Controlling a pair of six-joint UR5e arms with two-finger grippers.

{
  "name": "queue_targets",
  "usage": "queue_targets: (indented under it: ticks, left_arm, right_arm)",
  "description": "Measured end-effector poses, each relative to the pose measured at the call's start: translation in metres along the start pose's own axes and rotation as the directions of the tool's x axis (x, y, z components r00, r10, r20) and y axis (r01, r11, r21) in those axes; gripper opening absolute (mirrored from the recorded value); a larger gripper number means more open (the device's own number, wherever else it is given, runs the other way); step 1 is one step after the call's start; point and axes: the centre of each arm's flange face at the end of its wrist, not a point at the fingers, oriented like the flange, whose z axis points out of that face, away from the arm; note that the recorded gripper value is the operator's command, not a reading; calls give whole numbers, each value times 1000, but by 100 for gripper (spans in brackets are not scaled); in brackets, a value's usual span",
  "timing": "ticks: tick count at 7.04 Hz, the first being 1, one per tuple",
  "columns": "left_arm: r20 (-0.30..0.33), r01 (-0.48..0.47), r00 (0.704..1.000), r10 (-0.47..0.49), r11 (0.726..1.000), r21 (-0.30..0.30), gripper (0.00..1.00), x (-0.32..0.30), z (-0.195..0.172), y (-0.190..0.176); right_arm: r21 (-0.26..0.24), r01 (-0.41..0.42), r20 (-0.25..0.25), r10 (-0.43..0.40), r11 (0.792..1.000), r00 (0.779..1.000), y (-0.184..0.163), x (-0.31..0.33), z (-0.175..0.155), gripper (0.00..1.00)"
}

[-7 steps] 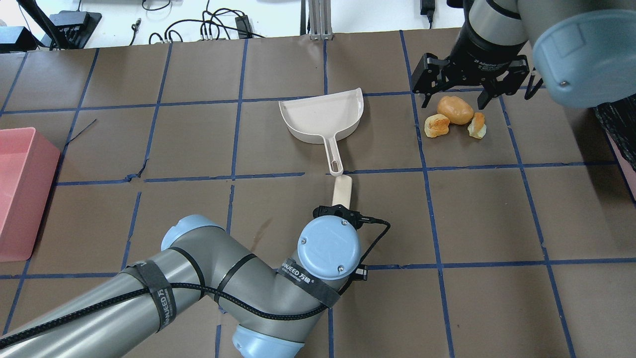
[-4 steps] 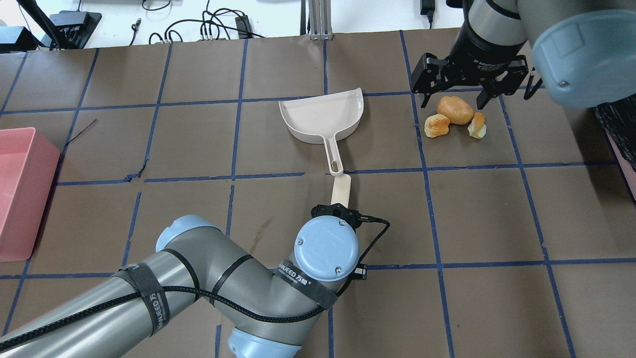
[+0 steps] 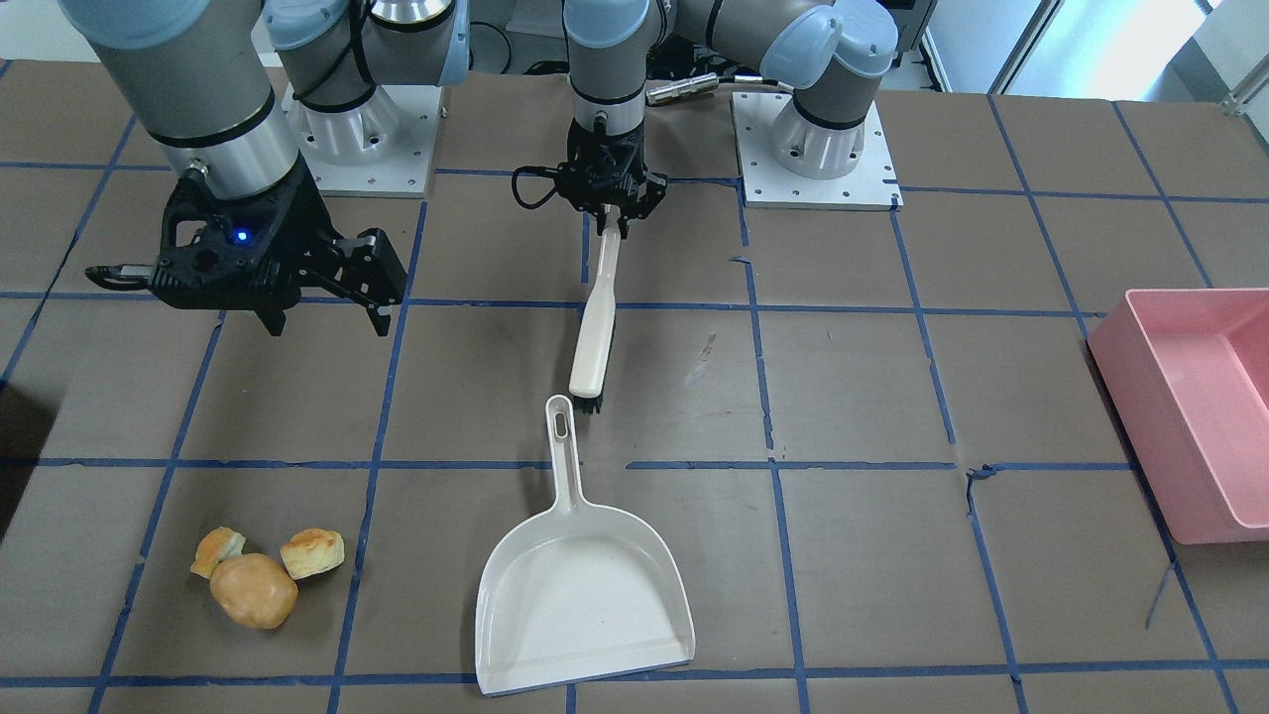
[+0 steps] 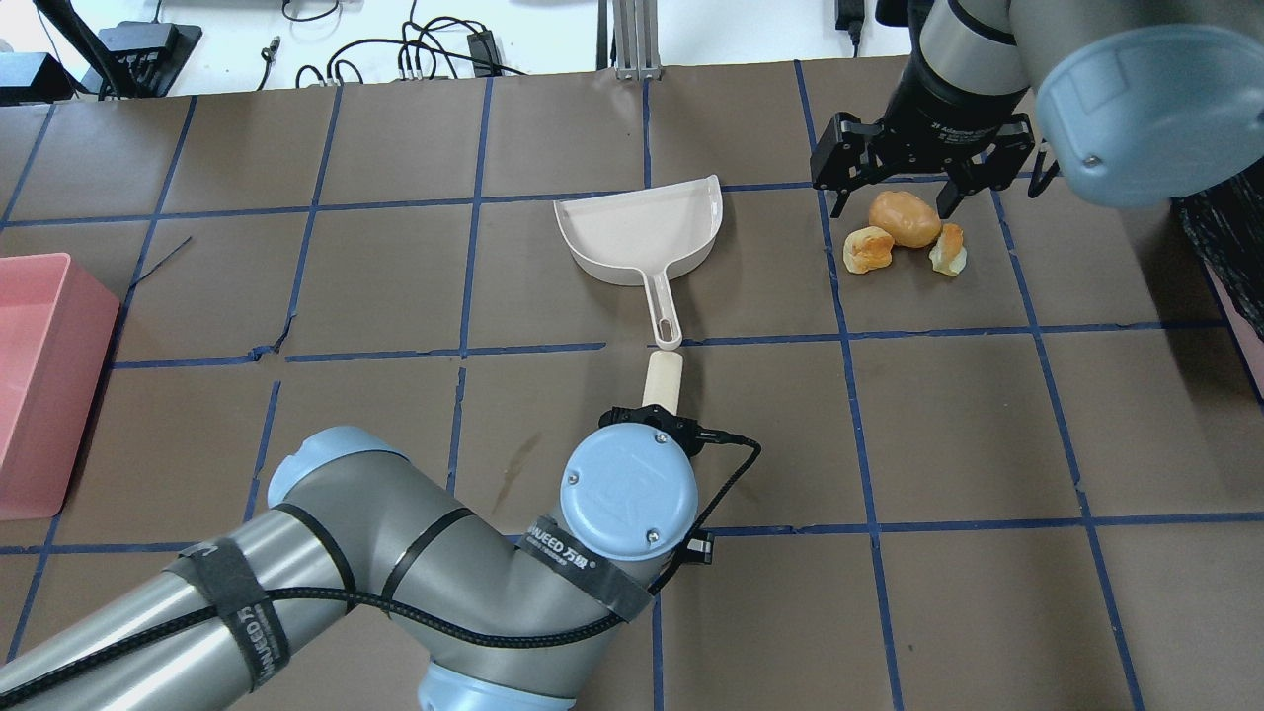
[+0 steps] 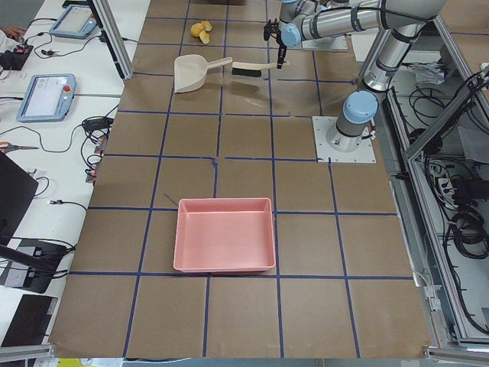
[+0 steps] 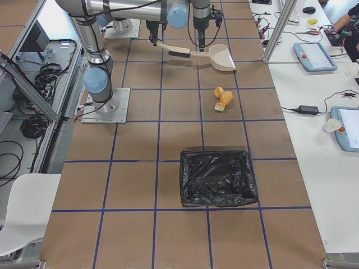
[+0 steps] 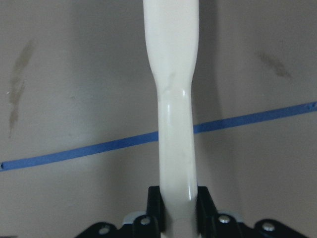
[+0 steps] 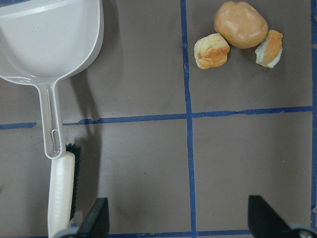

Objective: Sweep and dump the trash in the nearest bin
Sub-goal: 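Reach the right gripper to the white dustpan handle and grasp it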

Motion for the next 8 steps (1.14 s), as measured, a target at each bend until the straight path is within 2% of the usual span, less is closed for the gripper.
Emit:
queue_targets:
  ticks: [1,3,6,7,8]
  left_arm:
    - [1,-1,1000,1,1000,-15,3,-20,-7,4]
    - [-6,11,1000,-11,1000,-15,3,-55,-12,12]
    - [-13,10,1000,-10,1000,-1,3,-111,-17,-13]
    - [-16,0,1000,0,1000,8,3,-124,-21,-19]
    - [-26,7,1000,-6,1000,15,3,-135,-24,-25]
  right_arm:
    - [36,21,5,-21,999,1000,7,-2,21,93]
    - [142,56,37,-62,988,997,28,-24,56,95]
    - [229,110,64,-127,967,990,42,-90,99,96]
    - [256,139,59,-159,957,985,44,-115,123,96]
    - [255,177,27,-190,951,981,51,-137,146,96]
